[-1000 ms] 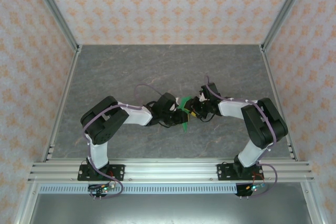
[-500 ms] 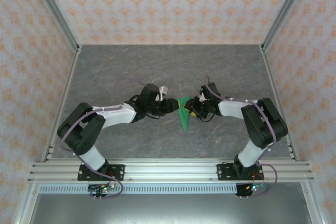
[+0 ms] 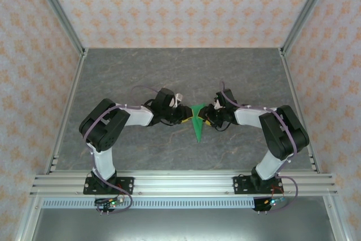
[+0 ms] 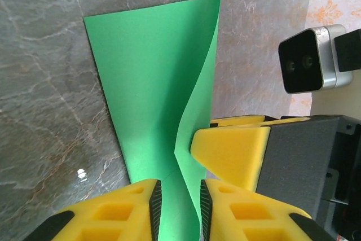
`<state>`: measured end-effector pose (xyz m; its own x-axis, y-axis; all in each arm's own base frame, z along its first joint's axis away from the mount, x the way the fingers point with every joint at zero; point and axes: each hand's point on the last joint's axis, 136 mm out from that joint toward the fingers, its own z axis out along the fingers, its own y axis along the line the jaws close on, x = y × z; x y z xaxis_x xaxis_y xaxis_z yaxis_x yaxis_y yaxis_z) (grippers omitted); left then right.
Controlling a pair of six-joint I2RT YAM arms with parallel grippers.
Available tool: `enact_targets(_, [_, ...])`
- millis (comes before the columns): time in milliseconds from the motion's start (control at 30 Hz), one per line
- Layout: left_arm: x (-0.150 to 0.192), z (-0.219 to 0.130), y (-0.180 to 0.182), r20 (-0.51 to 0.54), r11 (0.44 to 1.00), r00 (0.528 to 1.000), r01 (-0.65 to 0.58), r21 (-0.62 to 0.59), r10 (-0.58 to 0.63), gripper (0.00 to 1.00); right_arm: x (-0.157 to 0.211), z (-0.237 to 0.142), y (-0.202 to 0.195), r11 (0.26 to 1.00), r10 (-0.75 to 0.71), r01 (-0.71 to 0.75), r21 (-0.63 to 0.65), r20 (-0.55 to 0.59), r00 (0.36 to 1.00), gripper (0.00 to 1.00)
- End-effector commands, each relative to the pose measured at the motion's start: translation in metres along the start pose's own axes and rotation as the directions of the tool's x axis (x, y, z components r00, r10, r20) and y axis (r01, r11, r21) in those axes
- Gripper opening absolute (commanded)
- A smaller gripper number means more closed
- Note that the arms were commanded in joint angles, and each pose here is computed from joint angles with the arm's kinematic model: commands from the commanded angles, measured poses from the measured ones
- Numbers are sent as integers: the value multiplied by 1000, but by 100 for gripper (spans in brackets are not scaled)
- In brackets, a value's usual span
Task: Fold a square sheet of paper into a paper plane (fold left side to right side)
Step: Fold the wing for the fifth time at the center of the table.
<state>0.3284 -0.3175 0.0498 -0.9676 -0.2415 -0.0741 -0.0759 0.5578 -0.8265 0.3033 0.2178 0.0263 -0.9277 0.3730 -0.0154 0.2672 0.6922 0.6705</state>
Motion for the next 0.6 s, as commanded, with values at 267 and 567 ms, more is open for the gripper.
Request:
enact_targets(267, [-4,12,-13,-20,997,1000,11,73,-9,25,9,13,-37,991,39,-35,129,-27,999,40])
enact_targets(567, [-3,19,-8,-32,997,999,32,73,-30,25,10,14,-36,991,38,-34,127,-31,999,40])
